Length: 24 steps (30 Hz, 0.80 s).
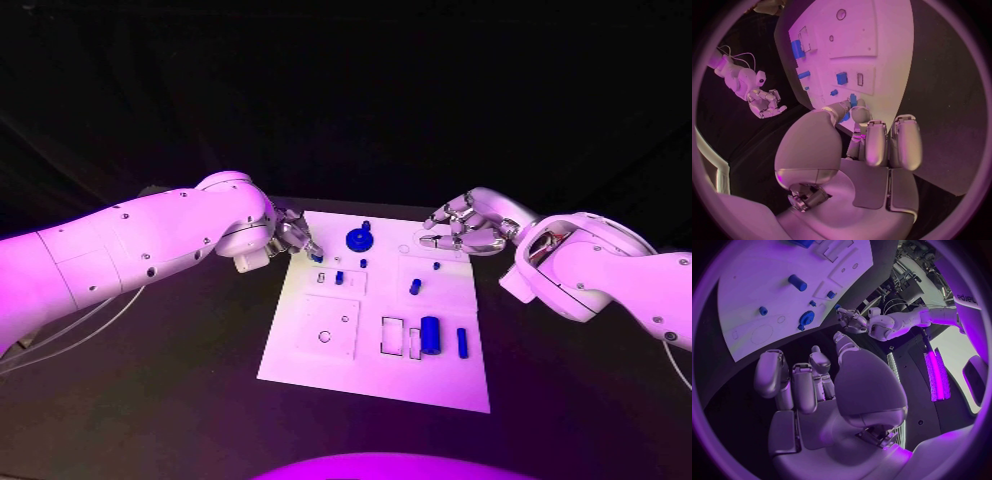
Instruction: Assemble the parts on the task board
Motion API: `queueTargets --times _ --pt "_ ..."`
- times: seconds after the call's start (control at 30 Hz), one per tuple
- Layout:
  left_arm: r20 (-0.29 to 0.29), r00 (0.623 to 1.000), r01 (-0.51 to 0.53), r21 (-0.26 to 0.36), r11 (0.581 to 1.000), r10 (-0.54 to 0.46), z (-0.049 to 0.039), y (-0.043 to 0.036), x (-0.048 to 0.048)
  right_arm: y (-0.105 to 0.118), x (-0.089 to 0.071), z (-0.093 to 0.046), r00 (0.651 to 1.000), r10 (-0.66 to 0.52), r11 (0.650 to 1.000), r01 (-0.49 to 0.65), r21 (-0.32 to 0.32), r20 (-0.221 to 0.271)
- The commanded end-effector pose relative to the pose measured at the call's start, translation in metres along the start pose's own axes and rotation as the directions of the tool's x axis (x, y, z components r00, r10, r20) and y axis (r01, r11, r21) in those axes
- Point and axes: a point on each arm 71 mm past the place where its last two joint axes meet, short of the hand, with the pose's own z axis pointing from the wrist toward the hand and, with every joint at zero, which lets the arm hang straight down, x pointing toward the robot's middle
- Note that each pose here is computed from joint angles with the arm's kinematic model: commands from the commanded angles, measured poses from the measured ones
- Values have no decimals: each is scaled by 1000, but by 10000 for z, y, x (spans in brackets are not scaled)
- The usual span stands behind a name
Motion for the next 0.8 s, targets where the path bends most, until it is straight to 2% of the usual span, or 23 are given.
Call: queueTargets --times 0.03,0.33,0.8 --pt "59 997 -43 16 999 42 -4 -31 31 7 6 -1 1000 -2 1000 2 -8 -3" --pt "70 994 -90 10 996 89 29 -22 186 8 9 1 1000 -1 1000 1 -9 -4" --pt "51 981 -189 -17 982 189 18 -45 265 6 12 -1 1000 -1 1000 1 -7 -4"
